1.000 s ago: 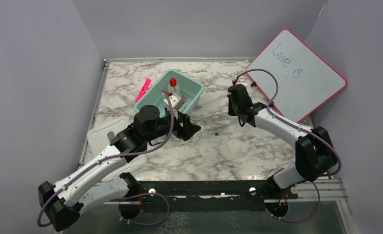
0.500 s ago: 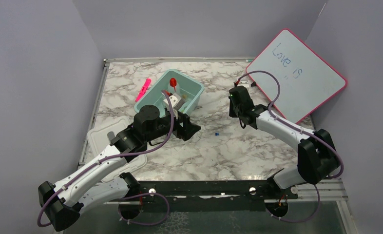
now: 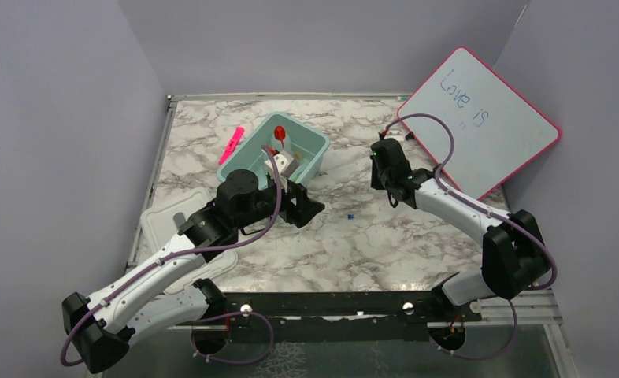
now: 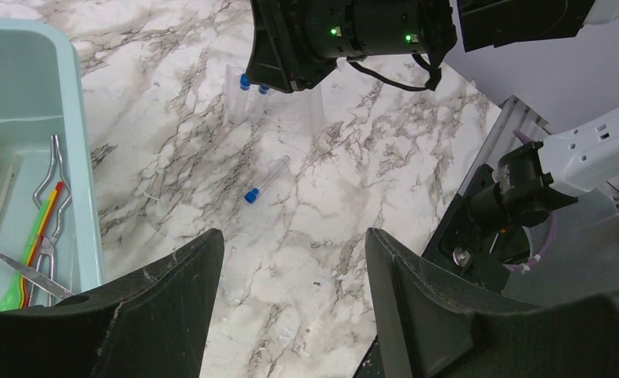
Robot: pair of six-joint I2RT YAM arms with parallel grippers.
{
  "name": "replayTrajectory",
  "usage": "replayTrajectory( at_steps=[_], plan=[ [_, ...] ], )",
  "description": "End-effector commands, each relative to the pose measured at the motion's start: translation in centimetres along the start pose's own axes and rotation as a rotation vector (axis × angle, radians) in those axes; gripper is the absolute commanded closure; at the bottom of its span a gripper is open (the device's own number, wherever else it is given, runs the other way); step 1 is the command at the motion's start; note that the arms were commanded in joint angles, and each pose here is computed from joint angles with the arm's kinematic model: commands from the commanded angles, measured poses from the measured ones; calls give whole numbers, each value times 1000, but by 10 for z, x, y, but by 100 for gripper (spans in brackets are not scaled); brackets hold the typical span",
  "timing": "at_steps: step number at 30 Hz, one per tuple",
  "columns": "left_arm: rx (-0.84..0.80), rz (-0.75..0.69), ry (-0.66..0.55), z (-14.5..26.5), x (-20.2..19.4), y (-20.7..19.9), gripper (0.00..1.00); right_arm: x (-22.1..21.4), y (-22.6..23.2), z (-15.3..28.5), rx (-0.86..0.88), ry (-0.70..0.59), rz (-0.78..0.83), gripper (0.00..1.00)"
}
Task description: Organize the chemistry lab equipment
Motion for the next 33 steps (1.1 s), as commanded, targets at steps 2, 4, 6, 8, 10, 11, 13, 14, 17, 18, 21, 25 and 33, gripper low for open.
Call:
replayTrajectory(
  at_steps=[2,4,6,8,10,11,13,14,17,18,21,25,33],
  plan=[
    [-17,-13,-14,0,5,-4,31,31,-7,23,8,-65,-18,76],
    [-13,-11,-18,1,6,-4,31,33,-8,32,14,-68,-26,73],
    [-10,-7,-19,2,7,-4,31,33,-6,40,48,-65,-12,71],
    [-8,3,-20,4,6,-4,31,26,-1,48,96,-47,-10,68],
    [-2,19,-18,5,4,-3,31,15,4,57,144,-25,-15,65],
    [1,27,-14,6,2,-3,31,7,7,61,162,-13,-14,63],
    [9,51,-8,7,-2,-1,31,-8,13,70,201,6,-10,59],
    [10,60,-5,8,-4,0,31,-13,17,75,231,7,-5,56],
    [14,91,6,11,-12,2,31,-31,34,85,307,38,33,47],
    [16,101,12,12,-15,3,31,-40,40,85,323,62,52,45],
    [20,126,28,14,-23,5,30,-67,55,78,320,146,118,40],
    [20,125,39,13,-25,5,29,-91,54,58,212,247,207,35],
    [35,123,51,12,-29,9,28,-88,57,29,160,235,309,33]
  ],
)
Point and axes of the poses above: each gripper's point midway between its finger pads, its own z axis back along the fingers, its own y axis along the line the jaws close on, x = y × z, the point moved 1 cm from there along z, back along the fingers, and after that the axes turned 15 degrees about z, right-handed, at the moved point
